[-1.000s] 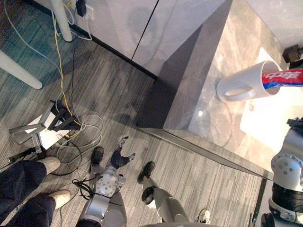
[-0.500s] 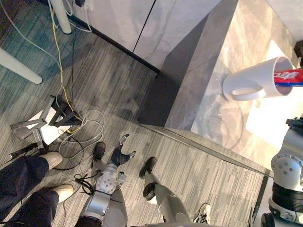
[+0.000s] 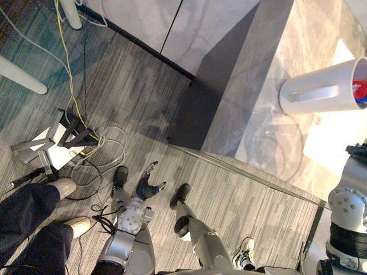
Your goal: Organize washtable
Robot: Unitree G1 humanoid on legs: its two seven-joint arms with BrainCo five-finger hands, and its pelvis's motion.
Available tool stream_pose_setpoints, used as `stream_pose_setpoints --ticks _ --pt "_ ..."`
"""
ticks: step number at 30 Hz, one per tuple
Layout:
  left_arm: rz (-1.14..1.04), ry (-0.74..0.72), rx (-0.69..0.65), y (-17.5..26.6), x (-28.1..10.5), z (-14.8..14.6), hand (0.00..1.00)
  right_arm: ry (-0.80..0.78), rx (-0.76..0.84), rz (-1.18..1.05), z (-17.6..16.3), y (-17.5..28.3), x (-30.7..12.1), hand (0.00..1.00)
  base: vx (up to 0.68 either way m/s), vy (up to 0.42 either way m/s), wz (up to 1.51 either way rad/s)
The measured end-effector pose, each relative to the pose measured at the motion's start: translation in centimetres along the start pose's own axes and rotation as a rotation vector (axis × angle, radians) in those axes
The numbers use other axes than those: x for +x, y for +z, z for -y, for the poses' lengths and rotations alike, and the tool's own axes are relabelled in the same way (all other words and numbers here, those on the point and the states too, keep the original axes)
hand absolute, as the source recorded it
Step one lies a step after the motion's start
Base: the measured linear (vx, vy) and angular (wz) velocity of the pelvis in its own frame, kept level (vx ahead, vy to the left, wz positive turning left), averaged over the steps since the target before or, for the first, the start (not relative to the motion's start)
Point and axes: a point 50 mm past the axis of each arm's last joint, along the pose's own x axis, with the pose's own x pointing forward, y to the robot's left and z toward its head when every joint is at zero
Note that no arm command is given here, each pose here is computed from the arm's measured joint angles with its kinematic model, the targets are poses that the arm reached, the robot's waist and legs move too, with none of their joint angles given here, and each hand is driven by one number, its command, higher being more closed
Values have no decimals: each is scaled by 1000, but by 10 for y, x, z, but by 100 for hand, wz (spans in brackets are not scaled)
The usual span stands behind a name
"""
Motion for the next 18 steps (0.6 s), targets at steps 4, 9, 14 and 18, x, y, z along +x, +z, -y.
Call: stream_pose_setpoints --ticks 4,9,14,18 --pt "7 2 -1 2 0 0 0 41 4 18 -6 5 0 0 14 46 0" --pt "7 2 -2 2 0 0 0 50 3 17 -6 6 -1 0 10 44 -1" --pt "6 2 -8 2 0 0 0 48 4 14 -6 5 -1 0 -2 39 -2" --pt "0 2 -18 1 1 0 0 36 -14 23 -2 9 -1 0 7 42 -7"
